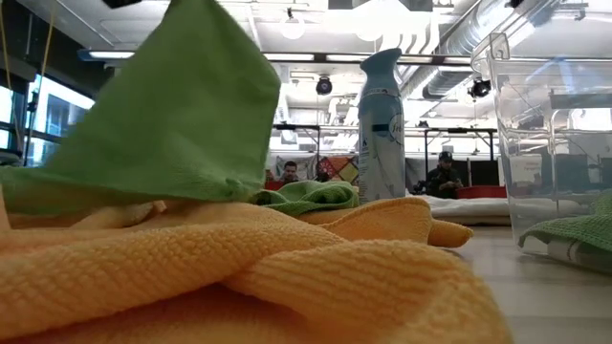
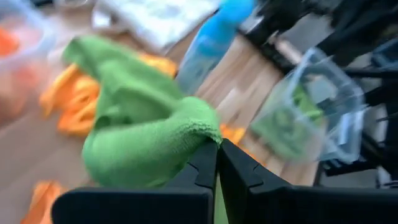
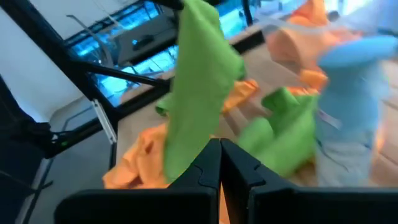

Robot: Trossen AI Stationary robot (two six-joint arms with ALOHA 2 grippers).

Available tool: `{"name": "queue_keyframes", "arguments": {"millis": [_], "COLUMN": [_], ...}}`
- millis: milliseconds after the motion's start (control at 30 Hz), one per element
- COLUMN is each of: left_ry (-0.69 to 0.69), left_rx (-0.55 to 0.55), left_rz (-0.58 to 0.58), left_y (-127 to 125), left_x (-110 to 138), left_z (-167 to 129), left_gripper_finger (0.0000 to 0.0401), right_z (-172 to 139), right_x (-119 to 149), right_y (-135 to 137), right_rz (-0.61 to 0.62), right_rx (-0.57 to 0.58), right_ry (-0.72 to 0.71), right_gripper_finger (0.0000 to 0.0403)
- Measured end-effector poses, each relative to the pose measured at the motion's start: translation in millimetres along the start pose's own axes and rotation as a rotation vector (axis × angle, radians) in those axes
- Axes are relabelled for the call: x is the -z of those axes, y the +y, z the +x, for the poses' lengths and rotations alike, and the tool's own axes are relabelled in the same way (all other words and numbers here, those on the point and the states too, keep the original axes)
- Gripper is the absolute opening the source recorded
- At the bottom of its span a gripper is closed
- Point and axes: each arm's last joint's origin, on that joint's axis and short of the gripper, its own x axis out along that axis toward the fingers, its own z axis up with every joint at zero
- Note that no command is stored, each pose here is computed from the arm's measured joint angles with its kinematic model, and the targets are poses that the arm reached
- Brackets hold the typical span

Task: Sort microfiber towel by color & place in baskets
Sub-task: Put the green microfiber towel into the bottom transparent bin

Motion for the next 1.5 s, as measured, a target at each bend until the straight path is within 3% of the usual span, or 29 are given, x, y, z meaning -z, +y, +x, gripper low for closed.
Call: {"name": "queue_keyframes", "arguments": {"millis": [267, 567, 700, 1200, 1367, 1500], "left_ry": [-0.138, -0.047, -0.050, -0.129, -0.124, -0.117], "left_rx": [0.166, 0.299, 0.349, 0.508, 0.509, 0.528], "left_rz": [0.087, 0.152, 0.183, 0.220, 0.222, 0.224], "left_y": [-5.0, -10.5, -13.1, -24.9, -26.7, -30.5], "left_x": [-20.7, -20.0, -21.4, -30.3, -29.6, -28.9], "left_z": [-15.2, -13.1, -14.5, -19.4, -16.5, -12.2], "left_gripper_finger": [0.0000, 0.0000, 0.0000, 0.0000, 0.0000, 0.0000], "right_z": [49.5, 103.1, 125.1, 197.3, 207.6, 211.7], "right_x": [-22.9, -65.2, -80.1, -110.5, -119.2, -123.8], "right_y": [31.5, 64.3, 72.4, 91.7, 92.7, 92.1], "right_rz": [-0.132, -0.275, -0.279, -0.408, -0.408, -0.407], "right_rx": [0.010, 0.081, 0.090, 0.114, 0.122, 0.080], "right_ry": [0.011, -0.039, -0.032, -0.005, -0.029, -0.036], "right_gripper_finger": [0.0000, 0.0006, 0.0036, 0.0219, 0.0231, 0.0206]}}
